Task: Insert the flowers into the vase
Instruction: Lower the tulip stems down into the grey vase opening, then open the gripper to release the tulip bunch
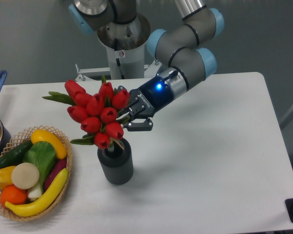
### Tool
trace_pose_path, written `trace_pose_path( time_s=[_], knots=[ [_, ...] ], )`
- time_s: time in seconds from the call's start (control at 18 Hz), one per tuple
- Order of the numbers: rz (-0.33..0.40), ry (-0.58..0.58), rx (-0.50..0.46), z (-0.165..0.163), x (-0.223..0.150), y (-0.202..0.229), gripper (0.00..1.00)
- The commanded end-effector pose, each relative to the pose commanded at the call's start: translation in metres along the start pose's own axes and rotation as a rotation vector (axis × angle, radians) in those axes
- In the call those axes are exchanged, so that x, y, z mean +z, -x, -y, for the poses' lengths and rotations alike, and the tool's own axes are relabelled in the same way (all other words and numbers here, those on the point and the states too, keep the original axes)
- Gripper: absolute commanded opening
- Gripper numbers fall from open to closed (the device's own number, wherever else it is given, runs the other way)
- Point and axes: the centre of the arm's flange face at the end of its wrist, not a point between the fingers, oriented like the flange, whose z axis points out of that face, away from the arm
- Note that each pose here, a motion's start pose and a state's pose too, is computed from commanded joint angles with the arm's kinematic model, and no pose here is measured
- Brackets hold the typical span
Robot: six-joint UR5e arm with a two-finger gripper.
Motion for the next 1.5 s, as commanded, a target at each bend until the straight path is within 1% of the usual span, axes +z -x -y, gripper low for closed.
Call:
trace_pose_path(
  time_s=[0.11, 0.22, 0.33, 0.5, 0.67, 0.89, 1.0, 1.11, 1.22, 1.28, 1.33, 1.39, 1.44, 1.5],
  knots=[
    [0.000, 0.001, -0.008, -0.006, 0.000, 0.000, 0.22],
    [0.014, 0.064, -0.009, -0.019, 0.000, 0.003, 0.22],
    [0.016, 0.091, 0.005, -0.030, 0.000, 0.004, 0.24],
    [0.012, 0.091, 0.022, -0.045, 0.000, 0.002, 0.24],
    [0.011, 0.097, 0.000, -0.057, 0.000, -0.001, 0.24],
    [0.010, 0.125, -0.006, -0.078, 0.000, -0.002, 0.24],
    [0.012, 0.130, -0.005, -0.081, -0.001, 0.000, 0.24],
    [0.010, 0.132, -0.003, -0.083, 0.000, 0.000, 0.27],
    [0.008, 0.133, 0.002, -0.089, 0.000, 0.000, 0.27],
    [0.007, 0.133, 0.009, -0.089, 0.000, 0.000, 0.30],
    [0.009, 0.133, 0.011, -0.090, -0.001, 0.001, 0.38],
    [0.009, 0.133, 0.012, -0.090, -0.001, 0.001, 0.41],
    [0.009, 0.133, 0.012, -0.090, -0.001, 0.001, 0.42],
    [0.009, 0.133, 0.012, -0.090, -0.001, 0.001, 0.47]
  ],
)
